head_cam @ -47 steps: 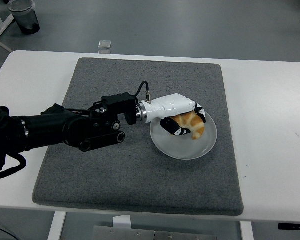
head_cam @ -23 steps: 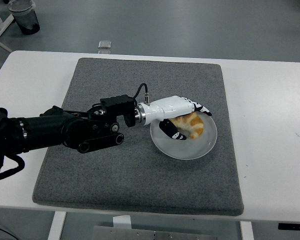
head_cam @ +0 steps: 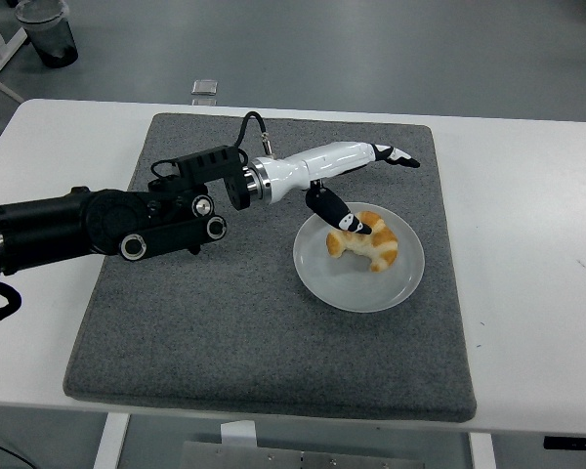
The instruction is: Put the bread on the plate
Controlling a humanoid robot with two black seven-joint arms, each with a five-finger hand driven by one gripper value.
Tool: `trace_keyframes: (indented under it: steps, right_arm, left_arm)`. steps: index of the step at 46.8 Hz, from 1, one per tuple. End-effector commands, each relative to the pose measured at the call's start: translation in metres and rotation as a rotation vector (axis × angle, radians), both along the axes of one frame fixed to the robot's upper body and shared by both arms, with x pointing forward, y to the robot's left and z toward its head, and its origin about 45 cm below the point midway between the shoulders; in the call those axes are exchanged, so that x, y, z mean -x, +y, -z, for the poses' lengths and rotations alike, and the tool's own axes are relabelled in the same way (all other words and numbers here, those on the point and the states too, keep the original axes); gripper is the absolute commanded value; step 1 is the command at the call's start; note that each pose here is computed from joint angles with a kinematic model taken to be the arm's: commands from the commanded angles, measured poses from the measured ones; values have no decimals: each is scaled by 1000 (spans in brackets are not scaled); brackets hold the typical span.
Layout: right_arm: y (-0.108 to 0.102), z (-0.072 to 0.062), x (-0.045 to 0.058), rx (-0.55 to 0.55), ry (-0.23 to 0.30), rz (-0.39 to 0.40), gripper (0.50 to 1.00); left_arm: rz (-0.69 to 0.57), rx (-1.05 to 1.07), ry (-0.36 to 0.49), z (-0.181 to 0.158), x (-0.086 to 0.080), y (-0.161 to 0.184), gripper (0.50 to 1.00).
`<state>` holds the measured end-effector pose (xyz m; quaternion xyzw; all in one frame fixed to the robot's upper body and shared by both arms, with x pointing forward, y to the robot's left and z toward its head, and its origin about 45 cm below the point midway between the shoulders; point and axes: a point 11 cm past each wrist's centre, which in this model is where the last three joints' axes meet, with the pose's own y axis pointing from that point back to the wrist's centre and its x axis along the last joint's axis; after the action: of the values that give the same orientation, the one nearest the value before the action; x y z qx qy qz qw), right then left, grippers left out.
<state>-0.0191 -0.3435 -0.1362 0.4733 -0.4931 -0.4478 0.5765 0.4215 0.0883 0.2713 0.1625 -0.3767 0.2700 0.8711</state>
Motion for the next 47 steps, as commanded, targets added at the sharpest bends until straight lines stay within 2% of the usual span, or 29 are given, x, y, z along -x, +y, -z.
trace_keyframes:
  steps: [1,11,29,40,47]
  right_arm:
    - [0,0,0,0,-1,1,930]
    - [0,0,0,0,0,0,930]
    - [0,0,1,-2,1,0,930]
    - [0,0,1,-2,1,0,930]
    - [0,0,1,-2,1,0,930]
  left_arm:
    - [-32,79,45,-18,-10,8,973]
    - [-152,337,189,-55,-36,43,979]
    - [-456,772,384,-62,-85,132,981]
    - [-548,920,431,-54,-100,193,981]
    - [-568,1004,480,-38,-101,209,981]
